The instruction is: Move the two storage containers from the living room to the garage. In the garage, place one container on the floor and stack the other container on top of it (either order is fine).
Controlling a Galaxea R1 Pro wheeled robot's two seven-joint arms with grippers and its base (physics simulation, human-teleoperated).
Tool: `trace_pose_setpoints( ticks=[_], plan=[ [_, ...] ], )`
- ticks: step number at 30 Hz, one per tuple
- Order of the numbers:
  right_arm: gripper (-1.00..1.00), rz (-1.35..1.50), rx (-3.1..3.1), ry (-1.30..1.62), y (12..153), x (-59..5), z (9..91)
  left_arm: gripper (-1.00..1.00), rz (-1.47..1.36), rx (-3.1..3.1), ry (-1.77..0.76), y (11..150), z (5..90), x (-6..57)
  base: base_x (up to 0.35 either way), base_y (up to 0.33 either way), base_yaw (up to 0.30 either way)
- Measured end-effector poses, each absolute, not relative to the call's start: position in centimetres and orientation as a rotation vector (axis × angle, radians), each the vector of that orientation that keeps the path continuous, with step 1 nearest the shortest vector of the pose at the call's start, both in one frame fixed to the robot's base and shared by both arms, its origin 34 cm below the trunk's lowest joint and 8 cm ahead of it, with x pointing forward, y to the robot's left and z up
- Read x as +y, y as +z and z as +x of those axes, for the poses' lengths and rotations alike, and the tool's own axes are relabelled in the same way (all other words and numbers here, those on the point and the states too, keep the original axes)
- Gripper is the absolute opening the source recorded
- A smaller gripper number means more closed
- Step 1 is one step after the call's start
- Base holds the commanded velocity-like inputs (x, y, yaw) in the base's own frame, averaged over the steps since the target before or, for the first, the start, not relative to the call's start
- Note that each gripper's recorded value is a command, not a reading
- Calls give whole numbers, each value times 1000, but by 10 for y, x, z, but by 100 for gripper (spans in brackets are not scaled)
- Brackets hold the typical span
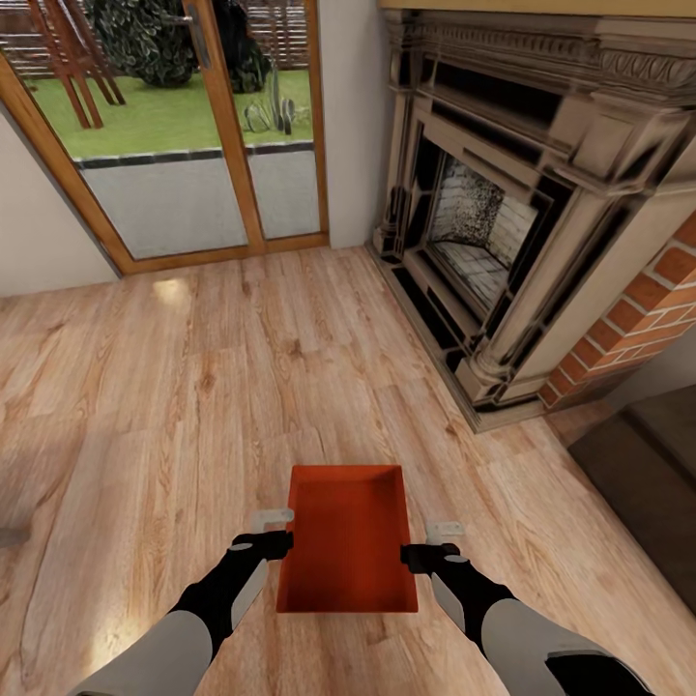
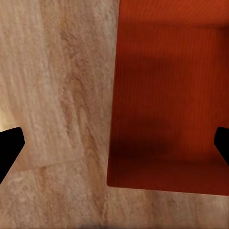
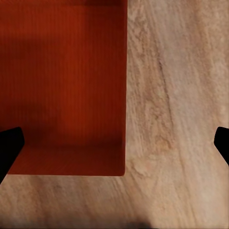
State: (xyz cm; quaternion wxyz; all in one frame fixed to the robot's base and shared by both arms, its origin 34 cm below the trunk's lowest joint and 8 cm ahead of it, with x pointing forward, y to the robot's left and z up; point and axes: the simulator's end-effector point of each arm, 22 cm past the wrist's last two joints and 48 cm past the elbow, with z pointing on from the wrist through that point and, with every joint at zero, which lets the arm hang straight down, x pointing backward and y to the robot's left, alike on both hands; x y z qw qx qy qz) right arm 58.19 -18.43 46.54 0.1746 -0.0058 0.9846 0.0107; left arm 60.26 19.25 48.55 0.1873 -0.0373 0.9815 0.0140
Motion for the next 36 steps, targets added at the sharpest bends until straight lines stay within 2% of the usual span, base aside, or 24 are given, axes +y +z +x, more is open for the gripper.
trace_pose_setpoints(
  ticks=[36],
  plan=[
    [100,-16,2783,26,406,-188,583,100,-93,2807,51,416,583,195,0,0,0]
  ],
)
